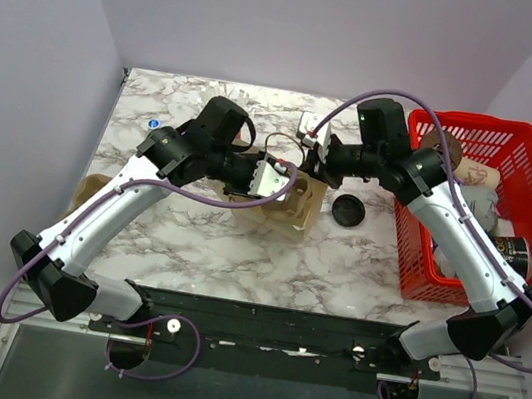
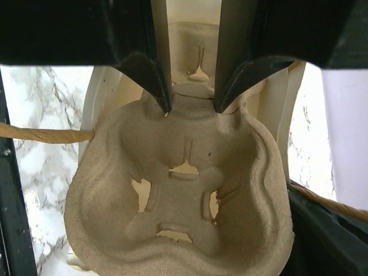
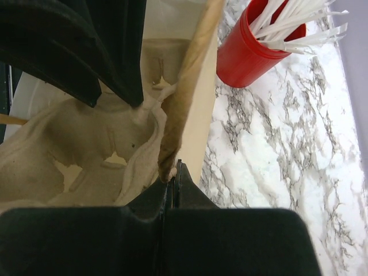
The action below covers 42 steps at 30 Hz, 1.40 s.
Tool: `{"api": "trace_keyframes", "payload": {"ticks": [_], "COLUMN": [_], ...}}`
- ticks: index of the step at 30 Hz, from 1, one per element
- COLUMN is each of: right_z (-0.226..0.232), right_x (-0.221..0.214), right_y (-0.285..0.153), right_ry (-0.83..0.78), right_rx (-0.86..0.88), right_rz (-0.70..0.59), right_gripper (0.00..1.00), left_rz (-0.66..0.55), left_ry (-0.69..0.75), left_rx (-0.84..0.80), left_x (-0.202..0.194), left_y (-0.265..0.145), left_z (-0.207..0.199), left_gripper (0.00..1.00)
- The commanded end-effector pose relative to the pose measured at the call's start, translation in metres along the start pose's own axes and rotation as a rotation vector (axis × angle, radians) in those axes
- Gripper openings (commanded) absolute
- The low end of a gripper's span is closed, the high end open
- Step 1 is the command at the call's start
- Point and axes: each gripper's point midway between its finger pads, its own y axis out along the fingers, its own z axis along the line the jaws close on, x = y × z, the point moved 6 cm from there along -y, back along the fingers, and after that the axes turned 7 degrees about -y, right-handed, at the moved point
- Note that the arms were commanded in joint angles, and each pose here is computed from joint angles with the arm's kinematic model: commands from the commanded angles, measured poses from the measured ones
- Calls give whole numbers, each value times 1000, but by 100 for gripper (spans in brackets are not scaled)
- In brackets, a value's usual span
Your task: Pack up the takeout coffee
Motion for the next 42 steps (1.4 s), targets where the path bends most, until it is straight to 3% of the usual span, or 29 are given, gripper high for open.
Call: {"api": "trace_keyframes", "payload": {"ticks": [1, 13, 29, 34, 42], "right_z": [3, 16, 19, 20, 18], "right_x": [1, -2, -13, -14, -10], "right_y": [-8, -1, 4, 6, 4], "right_ry": [-48, 72, 108, 113, 105], "right_rx": [-19, 48, 55, 57, 51], "right_rz": [9, -9, 22, 25, 11], "right_gripper": [0, 0, 1, 0, 0], "left_rz": [58, 202, 145, 61, 167], "left_ry": [60, 180, 78, 72, 63], "left_rx": [18, 0, 55, 77, 56], "left_x": [1, 5, 12, 13, -12], "left_y": [-12, -7, 9, 5, 20], "left_z": [1, -11, -9, -12, -13], "left_gripper": [0, 0, 0, 0, 0]}}
